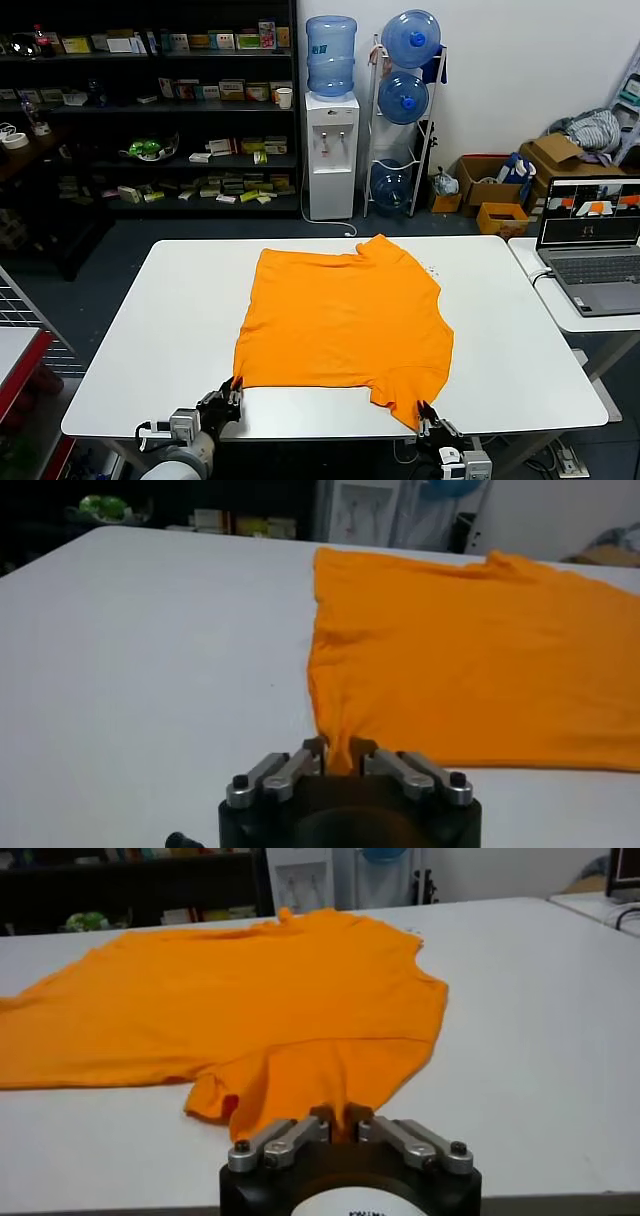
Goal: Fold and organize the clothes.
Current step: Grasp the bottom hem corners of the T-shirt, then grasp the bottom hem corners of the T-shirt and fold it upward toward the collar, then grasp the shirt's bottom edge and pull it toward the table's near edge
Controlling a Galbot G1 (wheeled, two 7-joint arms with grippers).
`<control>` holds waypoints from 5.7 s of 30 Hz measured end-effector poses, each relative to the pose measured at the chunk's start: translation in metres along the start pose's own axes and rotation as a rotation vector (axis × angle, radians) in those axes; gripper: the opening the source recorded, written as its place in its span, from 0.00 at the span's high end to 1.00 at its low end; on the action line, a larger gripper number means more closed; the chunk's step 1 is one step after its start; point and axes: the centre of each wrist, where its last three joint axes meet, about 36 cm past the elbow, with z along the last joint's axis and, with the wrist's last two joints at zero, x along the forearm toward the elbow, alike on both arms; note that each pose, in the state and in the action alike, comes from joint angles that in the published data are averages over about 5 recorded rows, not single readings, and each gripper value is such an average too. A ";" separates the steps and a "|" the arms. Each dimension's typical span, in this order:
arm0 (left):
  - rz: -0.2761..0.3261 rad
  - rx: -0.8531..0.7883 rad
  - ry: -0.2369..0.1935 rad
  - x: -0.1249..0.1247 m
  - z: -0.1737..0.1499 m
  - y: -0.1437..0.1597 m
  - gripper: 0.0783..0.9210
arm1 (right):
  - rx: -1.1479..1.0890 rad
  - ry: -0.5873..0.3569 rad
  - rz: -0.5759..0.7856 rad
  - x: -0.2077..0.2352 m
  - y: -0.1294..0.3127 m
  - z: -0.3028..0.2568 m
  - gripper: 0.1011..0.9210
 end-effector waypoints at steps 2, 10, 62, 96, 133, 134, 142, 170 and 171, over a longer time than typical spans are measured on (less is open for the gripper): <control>0.003 0.000 0.001 0.001 0.000 -0.001 0.92 | -0.002 0.002 -0.001 0.001 0.000 0.000 0.97; 0.007 0.009 0.001 0.007 -0.002 -0.002 0.98 | -0.008 -0.009 0.000 0.010 -0.004 -0.004 0.97; 0.048 0.112 -0.126 -0.060 -0.083 -0.007 0.98 | 0.057 -0.200 0.010 -0.096 -0.011 -0.102 0.94; 0.002 0.082 -0.007 -0.044 -0.060 0.014 0.12 | 0.083 -0.073 0.021 -0.069 -0.061 -0.082 0.12; 0.011 0.072 0.028 -0.063 -0.059 0.014 0.77 | 0.011 0.031 0.016 -0.074 -0.071 -0.076 0.85; 0.010 0.071 0.026 -0.063 -0.059 0.014 0.80 | 0.011 0.030 0.017 -0.073 -0.071 -0.077 0.89; 0.000 0.066 0.015 -0.055 -0.061 0.016 0.99 | 0.010 0.027 0.026 -0.065 -0.074 -0.080 0.97; -0.004 0.103 0.114 0.053 -0.056 0.018 0.93 | 0.052 0.112 0.041 0.031 -0.067 -0.067 0.90; -0.002 0.104 0.122 0.057 -0.054 0.017 0.90 | 0.055 0.116 0.042 0.034 -0.066 -0.066 0.86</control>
